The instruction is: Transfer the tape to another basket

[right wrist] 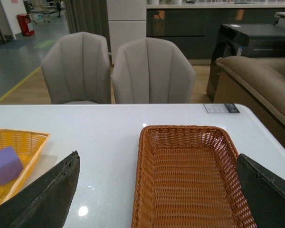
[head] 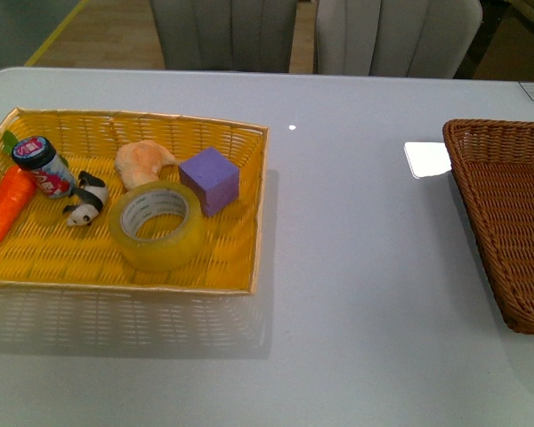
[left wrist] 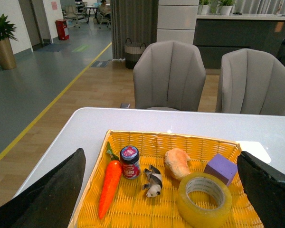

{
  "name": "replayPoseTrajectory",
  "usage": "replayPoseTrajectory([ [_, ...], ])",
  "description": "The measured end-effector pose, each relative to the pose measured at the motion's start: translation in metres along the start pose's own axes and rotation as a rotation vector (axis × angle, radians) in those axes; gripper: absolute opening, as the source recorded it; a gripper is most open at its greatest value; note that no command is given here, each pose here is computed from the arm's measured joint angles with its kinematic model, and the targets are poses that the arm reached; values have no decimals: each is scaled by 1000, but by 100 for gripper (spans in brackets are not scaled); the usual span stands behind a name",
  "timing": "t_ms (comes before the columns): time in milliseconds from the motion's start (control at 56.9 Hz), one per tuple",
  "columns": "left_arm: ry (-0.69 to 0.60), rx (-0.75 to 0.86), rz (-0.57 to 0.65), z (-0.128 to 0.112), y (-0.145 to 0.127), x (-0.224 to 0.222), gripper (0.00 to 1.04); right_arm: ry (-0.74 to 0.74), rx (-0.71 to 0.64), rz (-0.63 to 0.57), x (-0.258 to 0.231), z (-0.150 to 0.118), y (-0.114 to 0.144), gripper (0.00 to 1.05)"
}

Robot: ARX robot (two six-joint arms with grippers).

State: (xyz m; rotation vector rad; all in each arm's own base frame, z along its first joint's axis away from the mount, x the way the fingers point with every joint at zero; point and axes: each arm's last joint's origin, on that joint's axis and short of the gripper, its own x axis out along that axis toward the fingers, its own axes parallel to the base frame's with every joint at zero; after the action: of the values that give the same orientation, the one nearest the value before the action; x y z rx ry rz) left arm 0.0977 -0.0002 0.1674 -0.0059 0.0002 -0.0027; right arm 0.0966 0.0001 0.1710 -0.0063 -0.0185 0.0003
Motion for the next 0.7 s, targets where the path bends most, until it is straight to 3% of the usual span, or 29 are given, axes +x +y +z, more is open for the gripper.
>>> replayPoseTrajectory([
  [703,0,0,0,0,0,0,96,0,0,0,0,0,0,96],
])
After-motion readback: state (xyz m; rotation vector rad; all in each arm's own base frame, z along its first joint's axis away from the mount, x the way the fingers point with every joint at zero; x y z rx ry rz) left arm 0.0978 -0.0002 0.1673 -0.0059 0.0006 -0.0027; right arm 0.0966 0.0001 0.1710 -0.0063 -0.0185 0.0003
